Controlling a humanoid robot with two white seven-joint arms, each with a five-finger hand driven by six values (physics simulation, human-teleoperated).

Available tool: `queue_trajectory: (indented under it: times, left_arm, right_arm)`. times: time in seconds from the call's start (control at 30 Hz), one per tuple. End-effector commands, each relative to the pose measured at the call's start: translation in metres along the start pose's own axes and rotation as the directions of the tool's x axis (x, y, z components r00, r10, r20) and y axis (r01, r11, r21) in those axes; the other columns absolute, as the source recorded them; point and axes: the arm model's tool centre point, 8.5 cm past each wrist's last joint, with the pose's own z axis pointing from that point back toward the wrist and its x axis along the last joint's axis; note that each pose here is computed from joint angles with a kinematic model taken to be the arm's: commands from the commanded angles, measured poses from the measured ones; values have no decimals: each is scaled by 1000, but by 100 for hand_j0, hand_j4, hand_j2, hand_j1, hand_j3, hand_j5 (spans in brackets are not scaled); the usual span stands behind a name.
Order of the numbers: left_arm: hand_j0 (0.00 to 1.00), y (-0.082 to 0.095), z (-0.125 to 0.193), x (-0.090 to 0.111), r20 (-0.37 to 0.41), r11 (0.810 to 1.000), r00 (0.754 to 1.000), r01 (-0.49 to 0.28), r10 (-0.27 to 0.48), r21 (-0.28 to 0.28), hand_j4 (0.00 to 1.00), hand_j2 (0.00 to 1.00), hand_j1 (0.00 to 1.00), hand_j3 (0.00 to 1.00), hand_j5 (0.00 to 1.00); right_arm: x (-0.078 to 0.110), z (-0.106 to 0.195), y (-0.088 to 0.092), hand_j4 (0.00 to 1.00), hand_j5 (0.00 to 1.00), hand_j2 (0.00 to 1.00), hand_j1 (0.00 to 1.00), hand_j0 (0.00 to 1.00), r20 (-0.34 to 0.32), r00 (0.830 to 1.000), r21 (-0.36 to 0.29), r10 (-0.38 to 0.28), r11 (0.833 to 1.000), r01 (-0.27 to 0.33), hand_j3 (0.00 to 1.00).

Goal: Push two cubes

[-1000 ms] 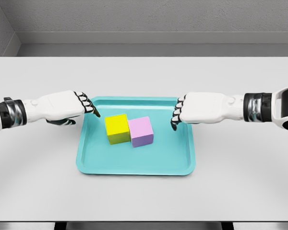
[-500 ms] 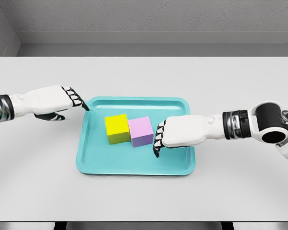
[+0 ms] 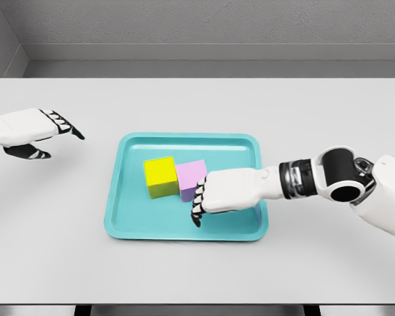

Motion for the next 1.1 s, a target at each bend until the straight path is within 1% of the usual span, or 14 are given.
queue_trajectory:
  times: [0.0,0.07,0.1,0.13,0.27,0.43,0.53,0.6,0.63,0.73,0.9,0.97,1.03,1.07]
  left_arm:
    - [80,0,2,-3,-8,1000,1000,-12,12,4,80,80,80,80,80]
    - [80,0,2,-3,-8,1000,1000,-12,12,4,80,80,80,80,80]
    - [80,0,2,-3,-8,1000,1000,-12,12,4,80,80,80,80,80]
    - [80,0,2,-3,-8,1000,1000,-12,12,4,80,80,80,80,80]
    - [80,0,2,-3,-7,1000,1000,-12,13,5,80,80,80,80,80]
    - [80,1,2,-3,-8,1000,1000,-11,12,6,80,80,80,80,80]
    - [80,0,2,-3,-7,1000,1000,-12,12,5,80,80,80,80,80]
    - [80,1,2,-3,-7,1000,1000,-10,10,7,80,80,80,80,80]
    - [80,1,2,-3,-7,1000,1000,-10,10,7,80,80,80,80,80]
    - [80,0,1,-2,-5,1000,1000,-11,11,6,80,80,80,80,80]
    - [80,1,1,-1,-2,1000,1000,-9,9,8,80,80,80,80,80]
    - [80,1,1,-1,-1,1000,1000,-10,10,9,80,80,80,80,80]
    - [80,2,1,-1,-1,1000,1000,-7,7,10,80,80,80,80,80]
    - [80,2,1,-1,-2,1000,1000,-9,9,10,80,80,80,80,80]
  right_arm:
    - [-2,-6,3,53,53,53,53,53,0,1000,5,-13,1000,13,53]
    - [-5,-6,7,52,52,52,52,52,-7,1000,15,-17,1000,17,52]
    - [-7,-11,7,52,52,52,52,52,-7,1000,10,-26,1000,27,52]
    - [-11,-13,10,52,52,52,52,52,-14,999,17,-36,999,36,52]
    - [-13,-18,12,52,52,52,52,52,-16,999,21,-40,999,41,52]
    - [-10,-24,9,52,52,52,52,52,-2,1000,20,-27,999,27,52]
    - [-12,-24,9,52,52,52,52,52,-5,1000,21,-28,999,28,52]
    - [-17,-25,13,52,52,52,52,52,-22,999,31,-34,999,35,52]
    - [-23,-24,11,52,52,52,52,52,-32,999,32,-36,999,37,52]
    - [-24,-24,10,52,52,52,52,52,-36,999,30,-37,999,38,52]
    - [-21,-24,9,52,52,52,52,52,-29,999,31,-27,999,28,52]
    - [-7,-19,3,52,52,52,52,52,-6,1000,28,12,1000,-11,52]
    - [-7,-13,4,52,52,52,52,52,-11,1000,33,12,999,-11,52]
    - [-1,-8,2,52,52,52,52,52,-4,1000,34,31,999,-31,52]
